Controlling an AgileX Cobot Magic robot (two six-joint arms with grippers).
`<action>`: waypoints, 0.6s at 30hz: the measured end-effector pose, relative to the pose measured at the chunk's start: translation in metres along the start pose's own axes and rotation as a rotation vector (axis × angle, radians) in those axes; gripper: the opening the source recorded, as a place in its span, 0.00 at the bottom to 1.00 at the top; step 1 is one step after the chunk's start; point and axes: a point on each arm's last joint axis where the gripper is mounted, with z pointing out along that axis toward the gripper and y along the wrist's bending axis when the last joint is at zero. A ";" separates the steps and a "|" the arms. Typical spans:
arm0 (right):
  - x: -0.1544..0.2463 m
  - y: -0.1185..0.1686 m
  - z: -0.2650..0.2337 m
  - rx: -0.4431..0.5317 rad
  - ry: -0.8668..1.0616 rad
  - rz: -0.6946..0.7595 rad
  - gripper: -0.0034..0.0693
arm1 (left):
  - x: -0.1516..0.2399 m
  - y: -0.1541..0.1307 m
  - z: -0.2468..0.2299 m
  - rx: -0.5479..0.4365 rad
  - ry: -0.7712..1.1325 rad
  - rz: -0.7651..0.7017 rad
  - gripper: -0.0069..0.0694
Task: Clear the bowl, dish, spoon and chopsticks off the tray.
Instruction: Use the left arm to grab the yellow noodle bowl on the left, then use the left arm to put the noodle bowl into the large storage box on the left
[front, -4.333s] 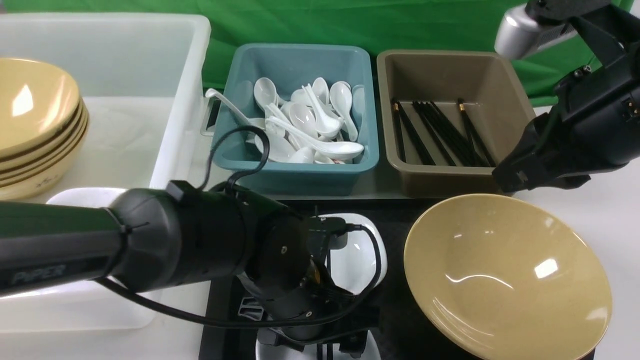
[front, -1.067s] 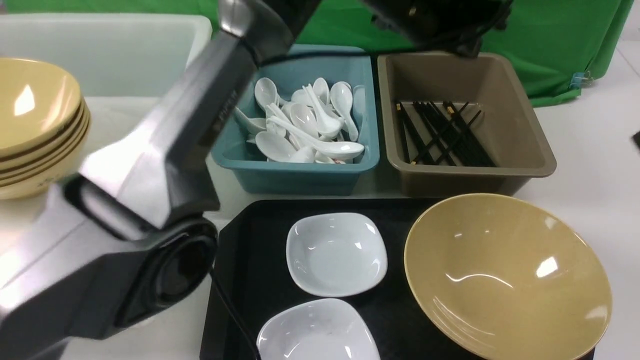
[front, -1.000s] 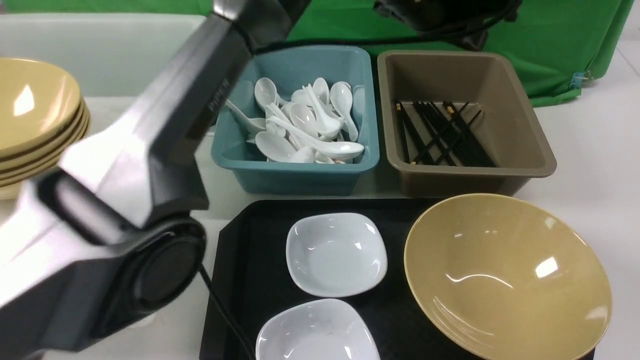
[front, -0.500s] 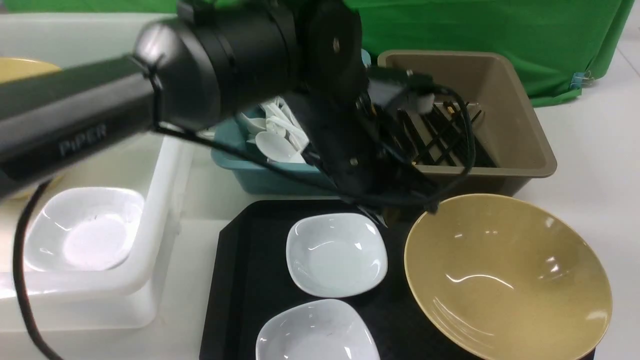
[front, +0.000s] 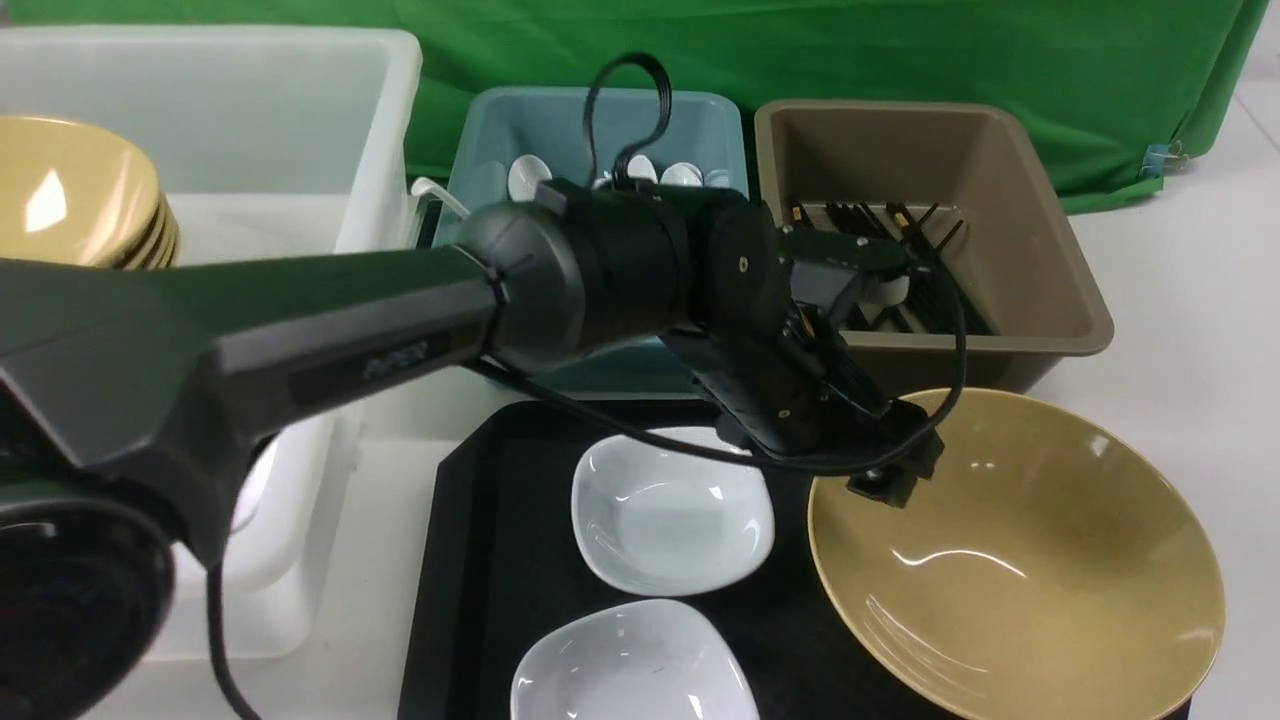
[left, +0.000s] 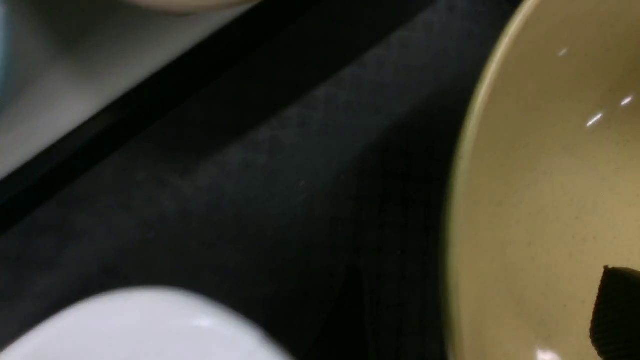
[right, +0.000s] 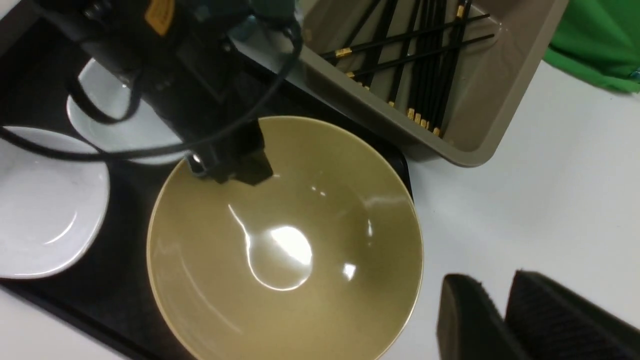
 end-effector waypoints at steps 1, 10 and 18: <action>0.000 0.000 0.000 0.000 -0.004 0.000 0.22 | 0.001 -0.002 0.005 0.002 -0.002 0.010 0.80; -0.001 0.000 0.000 0.001 -0.011 0.000 0.22 | 0.009 -0.003 0.022 0.025 0.064 -0.058 0.21; -0.008 0.001 -0.003 -0.015 -0.062 0.010 0.23 | -0.026 0.002 -0.057 0.022 0.038 -0.002 0.11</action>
